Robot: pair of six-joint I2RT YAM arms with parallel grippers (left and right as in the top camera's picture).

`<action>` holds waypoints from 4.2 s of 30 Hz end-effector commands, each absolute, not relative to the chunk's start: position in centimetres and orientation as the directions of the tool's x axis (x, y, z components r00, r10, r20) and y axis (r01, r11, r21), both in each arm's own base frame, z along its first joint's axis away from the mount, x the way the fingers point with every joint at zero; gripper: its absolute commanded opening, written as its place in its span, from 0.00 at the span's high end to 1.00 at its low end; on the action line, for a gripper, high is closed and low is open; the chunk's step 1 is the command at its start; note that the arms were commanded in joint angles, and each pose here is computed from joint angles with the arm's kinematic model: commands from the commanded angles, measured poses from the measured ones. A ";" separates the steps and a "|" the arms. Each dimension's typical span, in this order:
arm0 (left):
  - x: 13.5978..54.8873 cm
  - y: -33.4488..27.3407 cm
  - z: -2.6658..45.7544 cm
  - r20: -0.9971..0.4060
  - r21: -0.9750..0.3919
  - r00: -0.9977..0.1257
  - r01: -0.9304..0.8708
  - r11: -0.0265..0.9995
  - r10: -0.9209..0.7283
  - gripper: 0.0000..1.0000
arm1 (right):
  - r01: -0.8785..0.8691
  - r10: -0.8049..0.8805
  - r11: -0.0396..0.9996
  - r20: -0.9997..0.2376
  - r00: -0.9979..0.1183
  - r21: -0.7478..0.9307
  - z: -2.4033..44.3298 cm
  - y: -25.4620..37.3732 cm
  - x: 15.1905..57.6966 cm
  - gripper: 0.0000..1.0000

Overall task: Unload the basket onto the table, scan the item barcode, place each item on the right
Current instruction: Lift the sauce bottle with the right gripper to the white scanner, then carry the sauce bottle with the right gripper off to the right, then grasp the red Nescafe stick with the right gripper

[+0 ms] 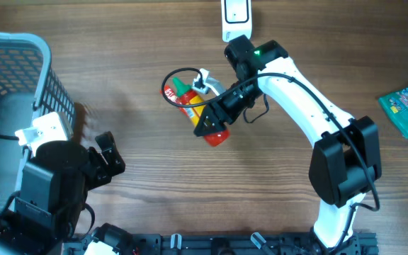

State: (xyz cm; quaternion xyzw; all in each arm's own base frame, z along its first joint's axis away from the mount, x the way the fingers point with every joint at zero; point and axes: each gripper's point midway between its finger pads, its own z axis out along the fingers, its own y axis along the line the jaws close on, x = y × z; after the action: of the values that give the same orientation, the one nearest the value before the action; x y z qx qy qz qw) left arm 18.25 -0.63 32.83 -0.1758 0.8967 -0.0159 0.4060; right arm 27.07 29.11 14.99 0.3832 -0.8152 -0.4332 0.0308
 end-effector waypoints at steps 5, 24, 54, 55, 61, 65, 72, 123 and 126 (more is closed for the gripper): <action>18.3 -0.5 33.0 -0.727 -0.174 -0.600 -0.307 0.936 -0.332 0.00 | -0.596 -0.539 0.786 -0.291 -0.790 0.165 15.0 23.0 37.7 0.57; 18.3 -0.5 33.0 -0.727 -0.174 -0.600 -0.307 0.936 -0.332 0.00 | -0.390 -0.641 0.767 -0.612 -0.463 -0.509 22.1 15.9 55.1 0.55; 18.3 -0.5 33.0 -0.727 -0.174 -0.600 -0.307 0.936 -0.332 0.00 | -0.445 -0.779 0.609 -0.392 -0.489 -0.656 9.9 12.7 63.8 0.51; 18.3 -0.5 33.0 -0.727 -0.174 -0.600 -0.307 0.936 -0.332 0.00 | -0.438 -0.776 0.614 -0.400 -0.487 -0.657 10.1 12.7 63.9 0.51; 18.3 -0.5 33.0 -0.727 -0.174 -0.600 -0.307 0.936 -0.332 0.00 | -0.284 -0.609 0.761 -0.491 -0.623 -0.583 15.3 9.1 63.7 0.51; 18.3 -0.5 33.0 -0.727 -0.174 -0.600 -0.307 0.936 -0.332 0.00 | -0.142 -0.401 0.854 -0.458 -0.794 -0.501 15.3 0.0 61.3 0.50; 18.3 -0.5 33.0 -0.727 -0.174 -0.600 -0.307 0.936 -0.332 0.00 | 0.249 0.125 0.887 -0.318 -0.940 -0.388 11.7 -21.6 52.0 0.51; 18.3 -0.5 33.0 -0.727 -0.174 -0.600 -0.307 0.936 -0.332 0.00 | -0.649 -0.616 0.751 -0.227 -0.755 0.120 3.8 33.1 43.8 0.06; 18.3 -0.5 33.0 -0.727 -0.174 -0.600 -0.307 0.936 -0.332 0.00 | -0.689 -0.668 0.721 -0.196 -0.718 0.067 2.1 34.7 42.3 0.09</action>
State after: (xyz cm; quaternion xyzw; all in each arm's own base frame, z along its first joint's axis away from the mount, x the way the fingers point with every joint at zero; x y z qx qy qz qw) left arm 18.25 -0.63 32.84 -0.1758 0.8966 -0.0161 0.4062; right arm 42.01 35.35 4.11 0.3430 -0.9263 -0.1378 -0.0727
